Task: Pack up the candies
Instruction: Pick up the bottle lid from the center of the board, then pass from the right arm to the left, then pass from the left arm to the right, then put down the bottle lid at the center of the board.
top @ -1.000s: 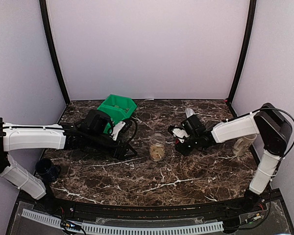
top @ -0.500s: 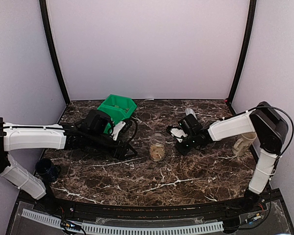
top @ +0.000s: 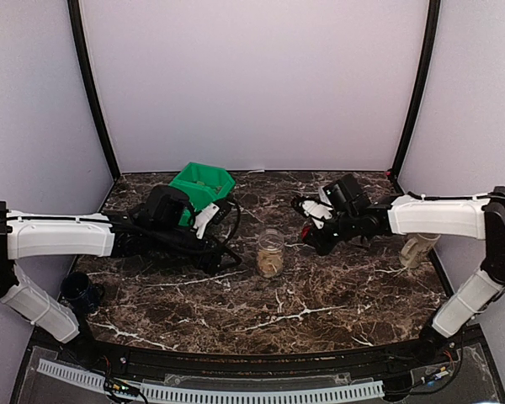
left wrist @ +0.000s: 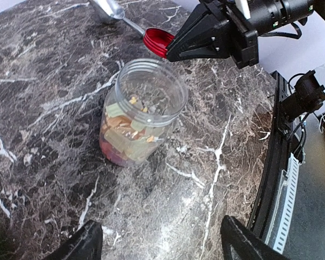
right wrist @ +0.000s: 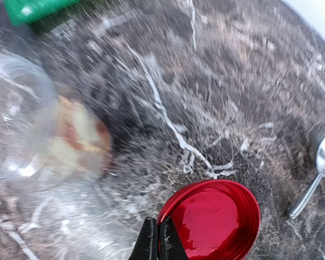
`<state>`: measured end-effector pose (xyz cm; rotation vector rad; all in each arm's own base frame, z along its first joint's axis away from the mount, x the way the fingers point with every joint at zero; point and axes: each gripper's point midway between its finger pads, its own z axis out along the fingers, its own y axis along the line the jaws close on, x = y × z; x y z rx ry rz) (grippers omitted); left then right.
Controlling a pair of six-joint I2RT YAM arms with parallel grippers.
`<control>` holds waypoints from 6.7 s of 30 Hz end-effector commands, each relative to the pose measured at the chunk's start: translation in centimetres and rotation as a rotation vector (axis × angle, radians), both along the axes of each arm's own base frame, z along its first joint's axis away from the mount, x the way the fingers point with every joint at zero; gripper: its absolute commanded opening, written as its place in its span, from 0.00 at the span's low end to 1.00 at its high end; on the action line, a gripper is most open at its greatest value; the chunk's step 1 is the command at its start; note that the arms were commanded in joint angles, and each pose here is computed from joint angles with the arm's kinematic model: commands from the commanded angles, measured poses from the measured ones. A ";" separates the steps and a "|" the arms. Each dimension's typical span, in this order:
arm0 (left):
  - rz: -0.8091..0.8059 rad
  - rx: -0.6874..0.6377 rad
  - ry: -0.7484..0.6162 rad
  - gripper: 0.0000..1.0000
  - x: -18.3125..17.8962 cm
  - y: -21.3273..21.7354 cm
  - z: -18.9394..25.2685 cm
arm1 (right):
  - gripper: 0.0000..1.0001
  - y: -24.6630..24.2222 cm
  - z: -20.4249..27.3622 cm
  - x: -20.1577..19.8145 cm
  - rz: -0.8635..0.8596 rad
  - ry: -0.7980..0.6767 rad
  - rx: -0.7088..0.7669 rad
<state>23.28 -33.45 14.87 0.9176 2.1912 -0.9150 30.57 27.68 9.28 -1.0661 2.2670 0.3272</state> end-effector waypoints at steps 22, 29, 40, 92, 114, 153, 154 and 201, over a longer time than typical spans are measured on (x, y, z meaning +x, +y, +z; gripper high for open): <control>-0.531 -0.195 -0.751 0.70 -5.6 -6.1 7.3 | 0.00 4.0 9.4 -13.9 0.543 0.319 0.435; -0.712 -0.051 -0.839 0.64 -5.9 -8.6 3.2 | 0.00 4.7 9.9 -14.9 0.611 0.368 0.452; -0.720 -0.037 -0.982 0.63 -5.2 -10.7 3.6 | 0.00 5.1 10.0 -16.6 0.692 0.420 0.468; -0.633 -0.085 -0.707 0.09 -6.5 -11.0 4.0 | 0.48 2.3 10.4 -13.5 0.596 -0.054 0.287; -0.539 -0.017 -0.569 0.09 -5.2 -11.1 3.3 | 0.35 2.7 8.6 -13.7 0.561 -0.195 0.174; -0.333 -0.029 -0.643 0.61 -2.6 -9.1 6.8 | 0.07 1.4 9.7 -10.0 0.358 -0.094 0.331; -0.307 -0.033 -0.654 0.62 -2.3 -8.9 7.3 | 0.07 1.2 10.0 -9.5 0.338 -0.089 0.362; 0.065 0.037 -0.650 0.63 1.4 -3.6 4.7 | 0.17 -2.2 -5.3 4.6 -0.328 0.477 0.578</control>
